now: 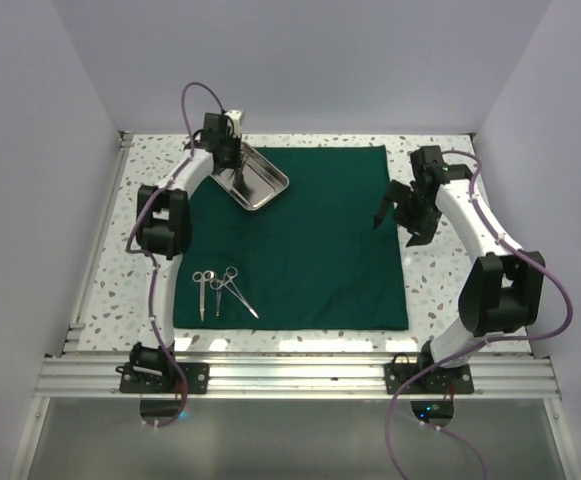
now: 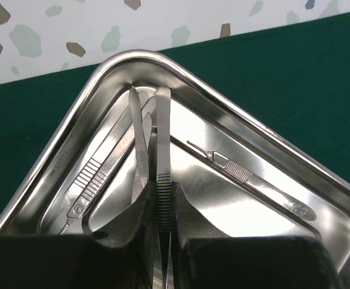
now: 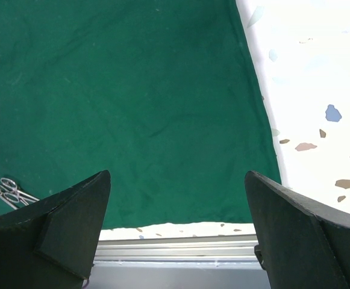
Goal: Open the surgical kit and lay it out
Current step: Pick up the medical item from the container, then place the medical item in the surgical kit.
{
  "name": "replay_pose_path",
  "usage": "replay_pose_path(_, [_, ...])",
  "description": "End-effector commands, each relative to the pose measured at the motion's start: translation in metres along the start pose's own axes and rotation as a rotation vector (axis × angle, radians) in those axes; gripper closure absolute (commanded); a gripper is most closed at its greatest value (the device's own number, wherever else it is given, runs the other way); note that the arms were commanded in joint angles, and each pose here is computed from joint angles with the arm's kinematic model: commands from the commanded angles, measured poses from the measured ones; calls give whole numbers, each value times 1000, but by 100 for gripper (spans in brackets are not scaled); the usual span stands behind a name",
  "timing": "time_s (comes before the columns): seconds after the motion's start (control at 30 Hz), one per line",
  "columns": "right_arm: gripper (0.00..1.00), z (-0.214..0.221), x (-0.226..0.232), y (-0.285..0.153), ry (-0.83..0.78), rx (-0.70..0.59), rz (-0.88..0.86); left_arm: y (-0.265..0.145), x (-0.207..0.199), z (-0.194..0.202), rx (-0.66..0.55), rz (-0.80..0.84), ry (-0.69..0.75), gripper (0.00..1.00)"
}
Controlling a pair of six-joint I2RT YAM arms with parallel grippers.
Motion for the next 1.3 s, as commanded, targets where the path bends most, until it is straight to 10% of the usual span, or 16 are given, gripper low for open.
replay_pose_path(0.0, [3,4,0,-17,9,-29,-63,-65,-2,-83,-264,43,-28,100])
replay_pose_path(0.63, [3,11,-3,-36,-16,-56,-119,-149,-31,-72,-311,341,-312,100])
replay_pose_path(1.03, [3,34,-17,-55,-65,-48,-221,-279,-199,55,-357,387,-563,100])
replay_pose_path(1.27, [4,64,-35,-62,-82,-24,-246,-277,-239,140,-375,294,-775,100])
Point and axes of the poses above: each gripper's point midway between its finger pads, its own y axis out along the fingers, its own x axis along the line the jaws close on, z = x × y, the point moved 10 cm from there along -y, back along the fingers, and after that the axes turned 9 degrees about y, right-handed, at the moved point
